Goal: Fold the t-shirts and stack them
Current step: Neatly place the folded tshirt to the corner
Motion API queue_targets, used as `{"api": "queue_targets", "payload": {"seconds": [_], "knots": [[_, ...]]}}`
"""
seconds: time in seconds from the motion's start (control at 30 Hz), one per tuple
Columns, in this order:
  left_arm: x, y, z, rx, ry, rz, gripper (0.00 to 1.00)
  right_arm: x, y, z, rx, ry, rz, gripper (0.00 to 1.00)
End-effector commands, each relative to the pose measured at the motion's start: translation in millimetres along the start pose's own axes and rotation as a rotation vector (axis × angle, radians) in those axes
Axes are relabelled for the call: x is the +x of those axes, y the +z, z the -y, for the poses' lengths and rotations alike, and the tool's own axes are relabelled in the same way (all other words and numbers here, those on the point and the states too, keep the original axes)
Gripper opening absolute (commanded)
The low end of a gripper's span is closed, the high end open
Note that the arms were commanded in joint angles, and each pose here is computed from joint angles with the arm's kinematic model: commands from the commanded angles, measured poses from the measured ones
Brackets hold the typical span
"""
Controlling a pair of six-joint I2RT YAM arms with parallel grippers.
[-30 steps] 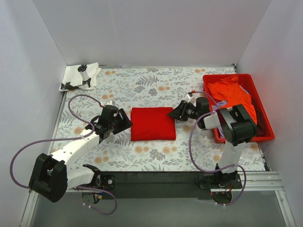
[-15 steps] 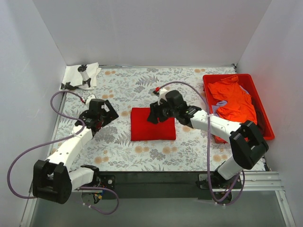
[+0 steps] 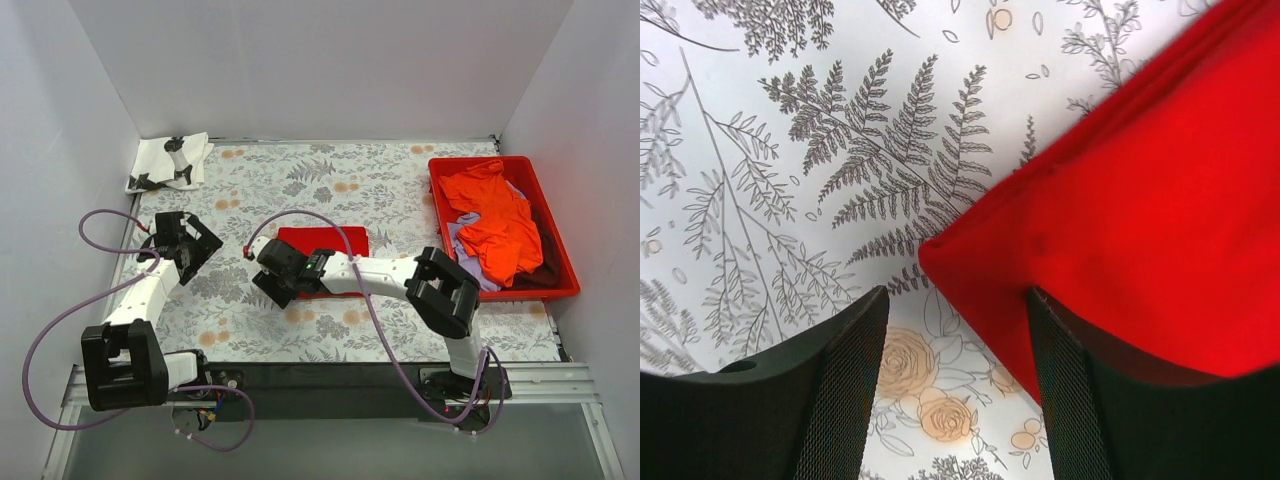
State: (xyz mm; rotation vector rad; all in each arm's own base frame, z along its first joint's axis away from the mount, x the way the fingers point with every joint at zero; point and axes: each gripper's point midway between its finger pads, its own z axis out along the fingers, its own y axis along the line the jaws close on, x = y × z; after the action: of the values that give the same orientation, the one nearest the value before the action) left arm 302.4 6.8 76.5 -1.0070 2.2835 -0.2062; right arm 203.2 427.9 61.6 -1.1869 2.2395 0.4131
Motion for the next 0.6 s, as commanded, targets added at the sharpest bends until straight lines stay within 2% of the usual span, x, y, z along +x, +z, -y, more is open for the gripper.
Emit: {"api": "queue_targets", "payload": {"seconds": [0.0, 0.17, 0.33, 0.47, 0.57], "knots": [[-4.2, -4.0, 2.8, 0.017, 0.01, 0.015, 0.98, -12.0, 1.3, 3.2, 0.097, -0.07, -0.005, 0.64], [-4.1, -4.0, 2.4, 0.014, 0.008, 0.014, 0.98, -5.8, 19.2, 0.4, 0.132, -0.088, -0.035, 0.64], [-5.1, -4.4, 2.1, 0.011, 0.01, 0.018, 0.98, 15.8, 33.1, 3.8, 0.169, -0.106, -0.091, 0.59], [-3.5, -4.2, 2.8, 0.02, 0.013, 0.011, 0.97, 33.0, 37.2, 9.7, 0.223, -0.125, -0.129, 0.5], [-0.1, -4.6, 8.6, 0.055, 0.016, -0.004, 0.97, 37.9, 36.4, 7.4, 0.219, -0.132, -0.144, 0.26]]}}
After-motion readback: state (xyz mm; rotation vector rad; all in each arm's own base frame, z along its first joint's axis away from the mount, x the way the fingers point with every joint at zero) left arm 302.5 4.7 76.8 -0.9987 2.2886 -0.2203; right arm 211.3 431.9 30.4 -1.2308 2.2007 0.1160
